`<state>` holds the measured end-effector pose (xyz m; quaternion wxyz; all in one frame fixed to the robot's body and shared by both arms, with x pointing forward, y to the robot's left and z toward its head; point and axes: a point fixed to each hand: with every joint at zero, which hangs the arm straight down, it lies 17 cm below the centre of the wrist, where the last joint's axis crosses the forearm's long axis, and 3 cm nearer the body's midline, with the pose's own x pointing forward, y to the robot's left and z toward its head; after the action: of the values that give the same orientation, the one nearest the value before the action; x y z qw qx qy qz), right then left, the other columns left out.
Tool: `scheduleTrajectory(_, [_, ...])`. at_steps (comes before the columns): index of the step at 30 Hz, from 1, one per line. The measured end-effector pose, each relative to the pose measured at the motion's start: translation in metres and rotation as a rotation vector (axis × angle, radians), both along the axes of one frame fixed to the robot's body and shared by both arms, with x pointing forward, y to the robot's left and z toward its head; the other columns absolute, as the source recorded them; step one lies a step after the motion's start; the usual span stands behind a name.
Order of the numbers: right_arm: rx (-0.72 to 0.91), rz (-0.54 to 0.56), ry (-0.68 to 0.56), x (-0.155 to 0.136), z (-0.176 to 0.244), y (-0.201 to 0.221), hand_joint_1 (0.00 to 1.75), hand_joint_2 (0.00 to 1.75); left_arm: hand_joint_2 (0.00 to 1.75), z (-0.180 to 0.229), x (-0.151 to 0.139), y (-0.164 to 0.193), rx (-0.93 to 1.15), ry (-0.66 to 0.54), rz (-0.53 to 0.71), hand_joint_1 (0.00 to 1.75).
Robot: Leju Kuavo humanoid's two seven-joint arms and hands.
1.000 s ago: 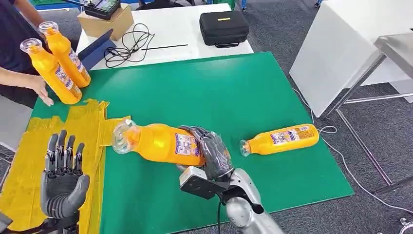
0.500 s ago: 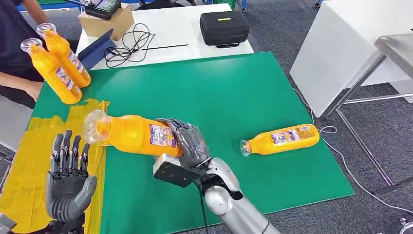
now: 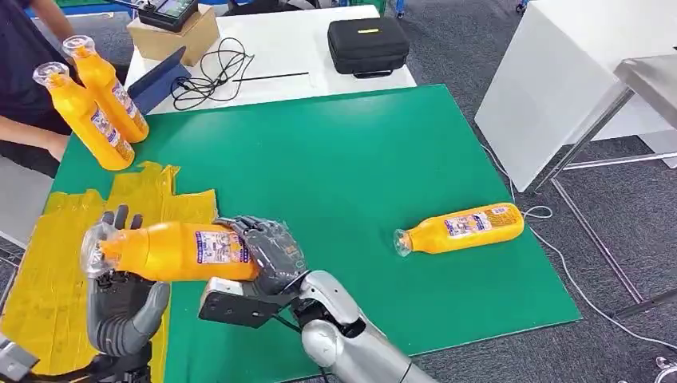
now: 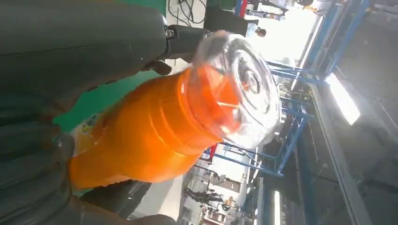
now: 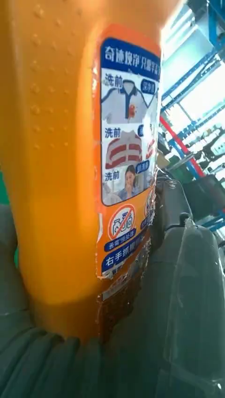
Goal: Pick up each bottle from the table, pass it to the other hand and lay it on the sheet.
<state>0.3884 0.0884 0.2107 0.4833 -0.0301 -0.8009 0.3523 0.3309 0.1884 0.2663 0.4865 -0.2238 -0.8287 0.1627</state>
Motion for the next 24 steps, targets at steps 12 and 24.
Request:
scheduleTrajectory(12, [-0.01, 0.008, -0.005, -0.004, 0.0, 0.005, 1.75, 1.75, 1.75, 0.001, -0.001, -0.002, -0.002, -0.003, -0.001, 0.0])
scheduleTrajectory(24, [-0.102, 0.024, -0.105, -0.015, 0.005, 0.011, 1.75, 1.75, 1.75, 0.008, -0.009, 0.025, -0.022, -0.005, 0.107, 0.0])
